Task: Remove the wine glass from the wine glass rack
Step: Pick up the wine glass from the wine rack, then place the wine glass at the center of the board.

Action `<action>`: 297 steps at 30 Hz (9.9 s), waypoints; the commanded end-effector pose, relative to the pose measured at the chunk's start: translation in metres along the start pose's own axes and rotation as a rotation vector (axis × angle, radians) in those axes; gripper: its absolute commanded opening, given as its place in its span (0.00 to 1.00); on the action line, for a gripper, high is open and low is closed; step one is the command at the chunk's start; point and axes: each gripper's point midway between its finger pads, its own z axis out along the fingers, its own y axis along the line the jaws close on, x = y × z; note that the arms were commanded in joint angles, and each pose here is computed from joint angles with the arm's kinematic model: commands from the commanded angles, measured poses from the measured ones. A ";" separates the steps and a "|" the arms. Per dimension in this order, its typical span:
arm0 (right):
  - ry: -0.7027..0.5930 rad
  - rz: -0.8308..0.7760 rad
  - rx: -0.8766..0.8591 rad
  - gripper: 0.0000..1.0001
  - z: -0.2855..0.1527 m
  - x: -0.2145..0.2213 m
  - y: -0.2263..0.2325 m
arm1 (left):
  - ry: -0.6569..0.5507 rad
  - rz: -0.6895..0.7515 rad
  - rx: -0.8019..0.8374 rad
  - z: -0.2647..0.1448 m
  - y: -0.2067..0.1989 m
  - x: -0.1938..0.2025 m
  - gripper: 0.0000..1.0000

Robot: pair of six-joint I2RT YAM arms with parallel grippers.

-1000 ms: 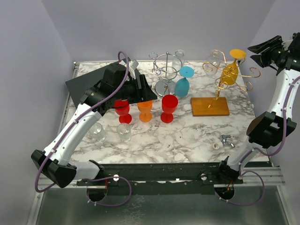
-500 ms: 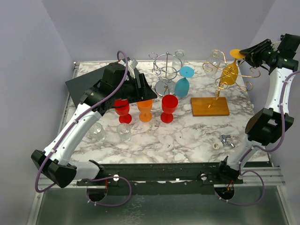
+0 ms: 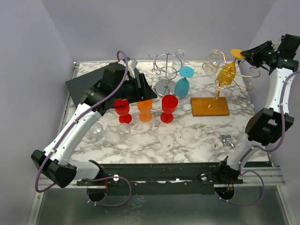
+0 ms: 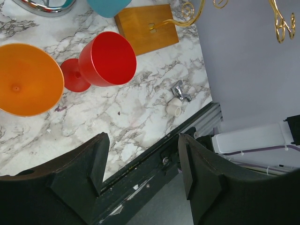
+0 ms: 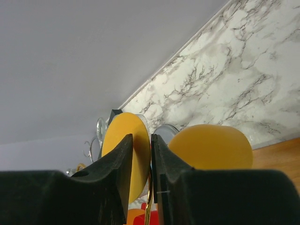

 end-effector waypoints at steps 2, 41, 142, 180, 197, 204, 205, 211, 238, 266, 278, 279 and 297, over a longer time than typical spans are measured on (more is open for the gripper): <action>-0.061 -0.033 -0.022 0.24 -0.015 -0.012 0.021 | -0.015 0.002 0.025 -0.002 -0.006 -0.005 0.66; -0.216 0.043 -0.023 0.00 -0.061 -0.024 0.037 | -0.019 -0.009 0.030 -0.003 -0.009 -0.007 0.66; -0.400 0.287 -0.195 0.00 -0.061 -0.048 0.037 | -0.037 -0.025 0.049 0.000 -0.015 -0.017 0.66; -0.254 0.028 -0.780 0.01 -0.224 0.037 0.256 | -0.295 0.023 0.321 -0.028 -0.083 -0.114 0.70; 0.219 0.210 -1.004 0.01 -0.183 0.194 0.346 | -0.434 -0.069 0.634 -0.062 -0.055 -0.146 0.72; 0.298 0.310 -1.028 0.01 -0.174 0.220 0.354 | -0.467 -0.066 0.723 -0.075 -0.059 -0.149 0.73; 0.311 0.320 -1.023 0.01 -0.171 0.224 0.354 | -0.467 -0.067 0.732 -0.077 -0.060 -0.150 0.73; 0.396 0.386 -1.051 0.01 -0.169 0.241 0.358 | -0.477 -0.068 0.811 -0.087 -0.071 -0.152 0.73; 0.375 0.346 -0.925 0.01 -0.137 0.255 0.337 | -0.519 -0.044 0.978 -0.149 -0.117 -0.142 0.06; -0.395 -0.488 -0.334 1.00 -0.185 0.138 0.255 | -0.118 -0.002 0.059 -0.054 -0.053 -0.031 0.00; -0.370 -0.554 -0.286 1.00 -0.175 0.144 0.242 | 0.216 0.182 -0.302 -0.026 -0.015 0.090 0.00; -0.368 -0.558 -0.281 1.00 -0.174 0.144 0.241 | 0.245 0.193 -0.331 -0.024 -0.008 0.098 0.00; -0.310 -0.613 -0.197 1.00 -0.149 0.155 0.221 | 0.425 0.276 -0.560 0.027 0.072 0.155 0.00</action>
